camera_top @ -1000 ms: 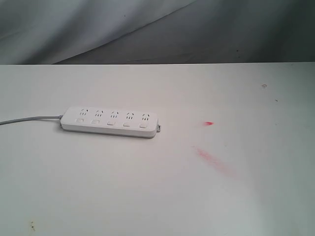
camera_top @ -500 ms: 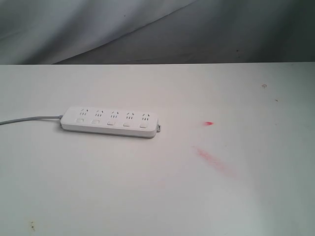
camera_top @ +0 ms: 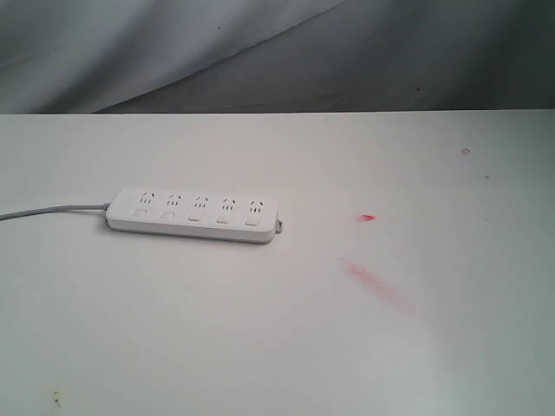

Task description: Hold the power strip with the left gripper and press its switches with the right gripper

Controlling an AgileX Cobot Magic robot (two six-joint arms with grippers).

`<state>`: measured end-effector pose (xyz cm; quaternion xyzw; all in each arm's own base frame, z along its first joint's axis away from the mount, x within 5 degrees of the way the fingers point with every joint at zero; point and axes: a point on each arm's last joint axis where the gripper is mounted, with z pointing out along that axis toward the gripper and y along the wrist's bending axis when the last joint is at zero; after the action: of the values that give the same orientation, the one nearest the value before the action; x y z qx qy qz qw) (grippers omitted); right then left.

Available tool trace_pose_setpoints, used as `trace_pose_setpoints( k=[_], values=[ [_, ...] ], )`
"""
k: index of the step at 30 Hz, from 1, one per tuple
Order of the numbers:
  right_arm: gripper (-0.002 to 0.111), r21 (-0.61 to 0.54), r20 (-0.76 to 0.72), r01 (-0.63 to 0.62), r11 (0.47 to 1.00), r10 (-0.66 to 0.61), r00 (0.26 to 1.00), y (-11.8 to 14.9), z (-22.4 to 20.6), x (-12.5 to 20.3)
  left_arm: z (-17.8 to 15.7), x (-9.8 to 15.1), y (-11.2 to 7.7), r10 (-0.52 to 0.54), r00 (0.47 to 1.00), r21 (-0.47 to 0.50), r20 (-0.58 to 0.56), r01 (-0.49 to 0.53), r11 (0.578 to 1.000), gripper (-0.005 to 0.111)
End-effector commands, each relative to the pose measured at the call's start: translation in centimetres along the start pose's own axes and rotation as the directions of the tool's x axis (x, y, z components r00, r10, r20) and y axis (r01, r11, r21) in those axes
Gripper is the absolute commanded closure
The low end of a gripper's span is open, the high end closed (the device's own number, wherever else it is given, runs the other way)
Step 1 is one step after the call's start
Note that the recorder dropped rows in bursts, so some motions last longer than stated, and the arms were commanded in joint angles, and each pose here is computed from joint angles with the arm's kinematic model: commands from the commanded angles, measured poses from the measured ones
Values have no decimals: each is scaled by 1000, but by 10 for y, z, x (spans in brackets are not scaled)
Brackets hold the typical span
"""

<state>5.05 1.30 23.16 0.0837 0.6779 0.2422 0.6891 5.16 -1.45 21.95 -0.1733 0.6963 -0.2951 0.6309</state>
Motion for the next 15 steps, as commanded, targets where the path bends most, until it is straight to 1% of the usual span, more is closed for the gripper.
trace_pose_setpoints(
  k=[1,4,6,8,11,13,15],
  values=[
    [108,-35,-102,8,999,-12,995,20,-2,-24,-3,-13,-23,-85,992,59,-95,91,994,107],
    [108,-93,-210,43,995,-62,976,34,6,-36,4,-24,-36,-7,985,53,-170,16,998,107],
    [108,-178,-283,70,982,-119,952,46,15,-43,13,-31,-42,113,970,59,-216,-103,993,107],
    [108,-261,-362,74,963,-168,917,57,25,-44,24,-39,-50,218,937,84,-273,-203,976,107],
    [108,-332,-461,50,942,-209,862,67,48,-43,46,-43,-58,288,882,117,-373,-263,958,107],
    [108,-348,-511,23,937,-211,833,70,64,-40,65,-44,-60,323,839,128,-439,-297,946,107],
    [108,-351,-547,2,936,-207,811,72,79,-37,81,-45,-61,338,807,129,-484,-317,940,107]
  ],
)
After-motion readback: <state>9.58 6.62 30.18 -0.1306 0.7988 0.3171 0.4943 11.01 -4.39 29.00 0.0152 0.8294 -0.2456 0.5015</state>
